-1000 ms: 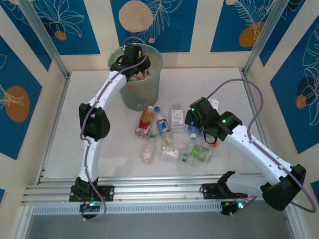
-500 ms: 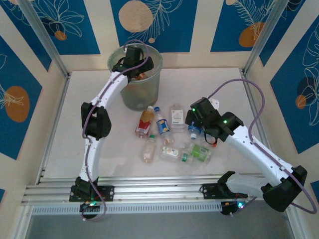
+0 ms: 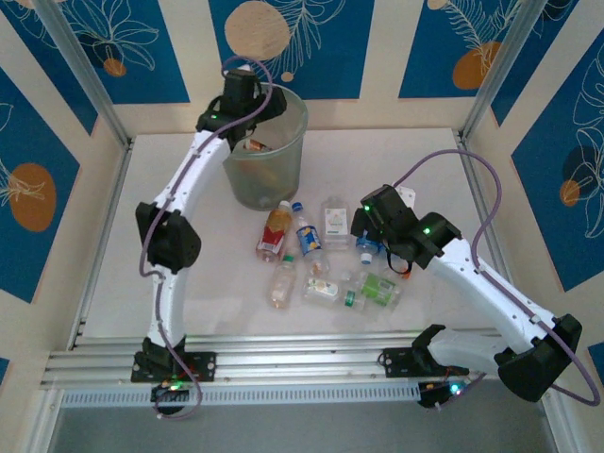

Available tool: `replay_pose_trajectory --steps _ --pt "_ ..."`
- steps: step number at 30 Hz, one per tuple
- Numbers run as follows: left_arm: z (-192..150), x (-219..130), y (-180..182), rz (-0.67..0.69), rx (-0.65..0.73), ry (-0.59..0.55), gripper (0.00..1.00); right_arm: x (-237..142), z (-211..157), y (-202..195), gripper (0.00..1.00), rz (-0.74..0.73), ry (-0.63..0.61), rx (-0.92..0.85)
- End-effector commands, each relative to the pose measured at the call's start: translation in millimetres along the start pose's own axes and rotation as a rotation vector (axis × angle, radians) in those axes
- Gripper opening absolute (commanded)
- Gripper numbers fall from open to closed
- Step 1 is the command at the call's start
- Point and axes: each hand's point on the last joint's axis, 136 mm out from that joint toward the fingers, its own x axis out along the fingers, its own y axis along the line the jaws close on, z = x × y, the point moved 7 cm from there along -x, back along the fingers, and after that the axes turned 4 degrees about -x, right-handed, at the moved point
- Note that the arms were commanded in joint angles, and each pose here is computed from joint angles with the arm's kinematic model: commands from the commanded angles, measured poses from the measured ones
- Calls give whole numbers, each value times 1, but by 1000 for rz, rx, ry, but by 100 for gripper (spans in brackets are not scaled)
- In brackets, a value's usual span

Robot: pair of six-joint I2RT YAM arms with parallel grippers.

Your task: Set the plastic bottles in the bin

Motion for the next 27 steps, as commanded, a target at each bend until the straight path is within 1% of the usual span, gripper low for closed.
replay_pose_trajectory --steps 1,4,7,9,12,17,21,24,27 --pt "38 -61 -24 -92 47 -89 89 -3 0 -1 99 6 -29 7" --pt "50 -91 -32 -128 85 -107 89 -2 0 -1 99 10 -31 6" --pt "54 -118 -36 -157 130 -98 89 -1 -1 0 99 10 -29 8" --pt "53 -137 -37 -186 162 -84 91 1 -2 0 99 10 -28 7" --pt "40 -161 -34 -224 217 -54 92 3 -3 0 99 6 -27 6" --pt "0 -200 -13 -248 277 -30 93 5 -1 1 99 -8 -30 2" --pt "-36 -225 18 -190 272 -14 92 8 1 2 99 -22 -32 1" --pt "-68 -235 35 -163 279 15 91 9 2 3 99 -34 -27 -2" --pt "-105 -240 49 -152 280 79 91 10 3 3 99 -44 -23 -3"
